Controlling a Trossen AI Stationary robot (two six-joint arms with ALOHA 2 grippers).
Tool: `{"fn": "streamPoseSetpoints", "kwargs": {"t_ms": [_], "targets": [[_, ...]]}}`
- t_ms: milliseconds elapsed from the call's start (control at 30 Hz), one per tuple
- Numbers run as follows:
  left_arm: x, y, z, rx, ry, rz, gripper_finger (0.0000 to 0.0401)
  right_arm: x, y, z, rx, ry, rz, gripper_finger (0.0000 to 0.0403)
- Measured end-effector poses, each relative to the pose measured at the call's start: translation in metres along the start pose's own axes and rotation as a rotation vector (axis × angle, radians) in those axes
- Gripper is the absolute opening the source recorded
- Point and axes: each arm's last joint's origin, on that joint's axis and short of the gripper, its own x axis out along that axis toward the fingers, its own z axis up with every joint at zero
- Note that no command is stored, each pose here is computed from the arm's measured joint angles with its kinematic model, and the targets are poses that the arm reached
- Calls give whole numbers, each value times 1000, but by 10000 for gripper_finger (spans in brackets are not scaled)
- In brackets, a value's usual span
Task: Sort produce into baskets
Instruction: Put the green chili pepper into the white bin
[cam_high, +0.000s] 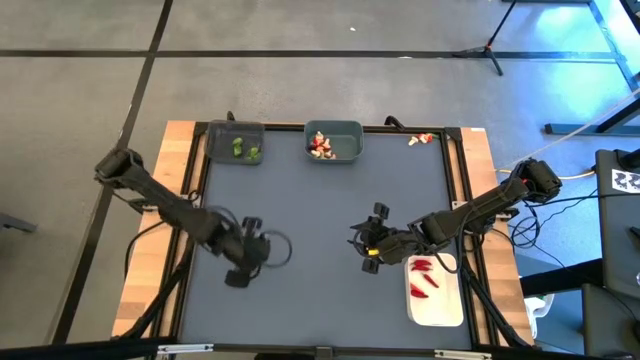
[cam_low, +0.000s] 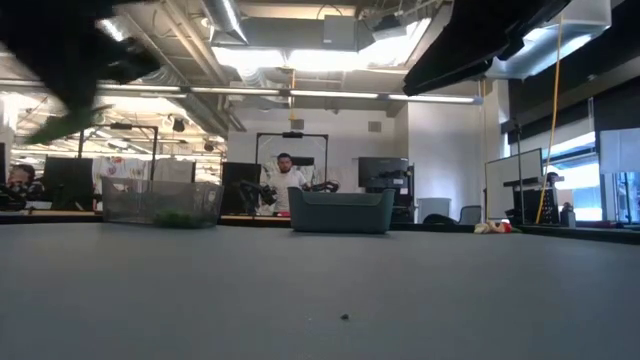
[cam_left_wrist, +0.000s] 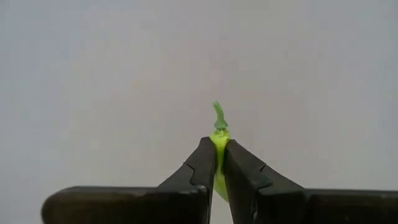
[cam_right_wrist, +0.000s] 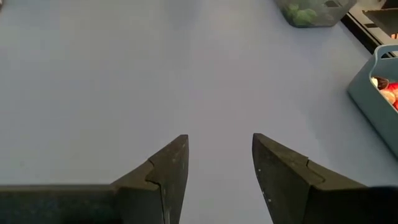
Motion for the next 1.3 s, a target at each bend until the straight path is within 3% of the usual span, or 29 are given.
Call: {"fn": "streamPoseSetpoints", "kwargs": {"t_ms": [333,600,1100,1200,1300], "targets": [[-35,45,44,-35,-508,141,25,-1,3,10,5,-96,13,176],[-32,57,79,11,-781,201,26,-2,5,19,28,-174,37,176],[18,53,120,39,-1033,246,26,-1,10,27,28,-256,112,172],[20,53,121,38,-1039,245,26,-1,10,27,22,-251,126,149],[20,52,121,42,-1040,242,26,-1,11,27,-1,-248,137,97]]}}
